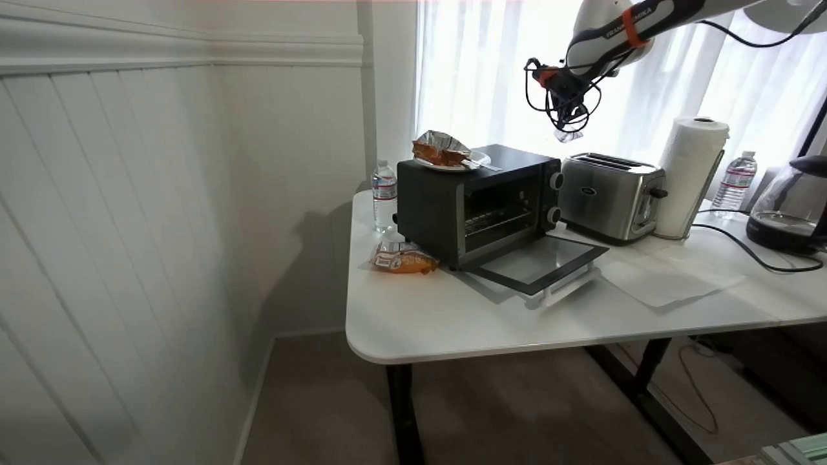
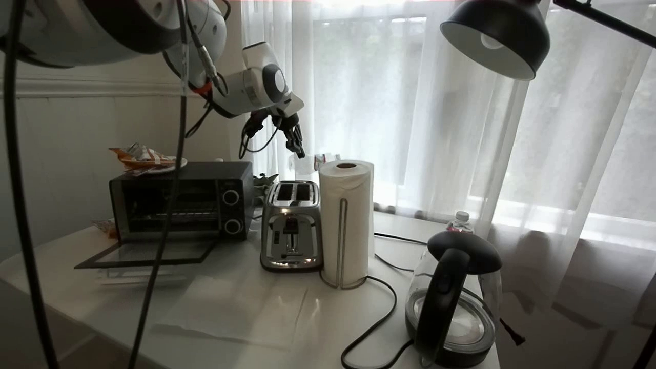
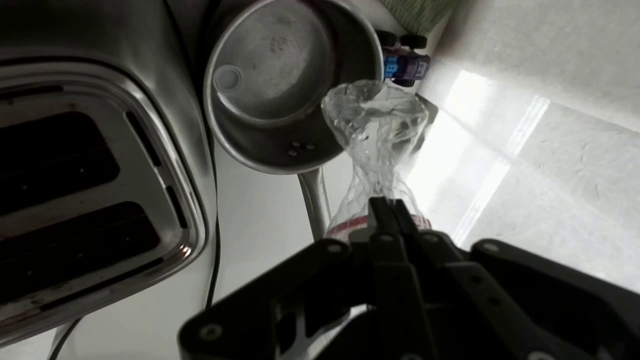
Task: Remove the bottle from on top of the oven
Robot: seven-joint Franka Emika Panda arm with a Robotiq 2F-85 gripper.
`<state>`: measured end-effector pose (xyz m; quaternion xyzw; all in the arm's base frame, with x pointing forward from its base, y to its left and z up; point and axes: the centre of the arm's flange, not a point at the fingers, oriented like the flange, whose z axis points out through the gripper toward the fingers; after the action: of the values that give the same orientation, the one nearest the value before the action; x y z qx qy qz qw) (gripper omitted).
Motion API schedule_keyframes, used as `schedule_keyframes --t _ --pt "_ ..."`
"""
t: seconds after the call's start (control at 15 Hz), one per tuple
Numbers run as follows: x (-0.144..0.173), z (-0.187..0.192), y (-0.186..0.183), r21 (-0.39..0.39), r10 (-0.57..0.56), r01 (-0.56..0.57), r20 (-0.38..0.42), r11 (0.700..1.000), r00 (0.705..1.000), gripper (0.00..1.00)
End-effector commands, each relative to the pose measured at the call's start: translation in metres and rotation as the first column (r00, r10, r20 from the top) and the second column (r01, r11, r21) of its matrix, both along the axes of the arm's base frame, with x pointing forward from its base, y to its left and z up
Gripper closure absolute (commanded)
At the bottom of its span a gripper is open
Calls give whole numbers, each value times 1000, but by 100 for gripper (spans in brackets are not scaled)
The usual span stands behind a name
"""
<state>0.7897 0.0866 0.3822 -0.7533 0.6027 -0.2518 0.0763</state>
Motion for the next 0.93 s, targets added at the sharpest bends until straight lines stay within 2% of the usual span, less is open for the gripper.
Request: schedule_keyframes --t 0.0,0.4,0.67,0.73,0.8,0.87 --pt "46 -9 2 56 37 -35 -39 998 999 99" --pt "62 -52 -8 78 50 -42 -103 996 993 99" --pt "68 -70 -14 81 33 -24 -112 996 993 99" --pt "68 -71 -14 81 31 -22 -111 996 993 73" --pt "69 -70 -14 84 29 -19 -114 996 993 72" --pt "69 -68 -14 84 29 -19 -115 996 993 67"
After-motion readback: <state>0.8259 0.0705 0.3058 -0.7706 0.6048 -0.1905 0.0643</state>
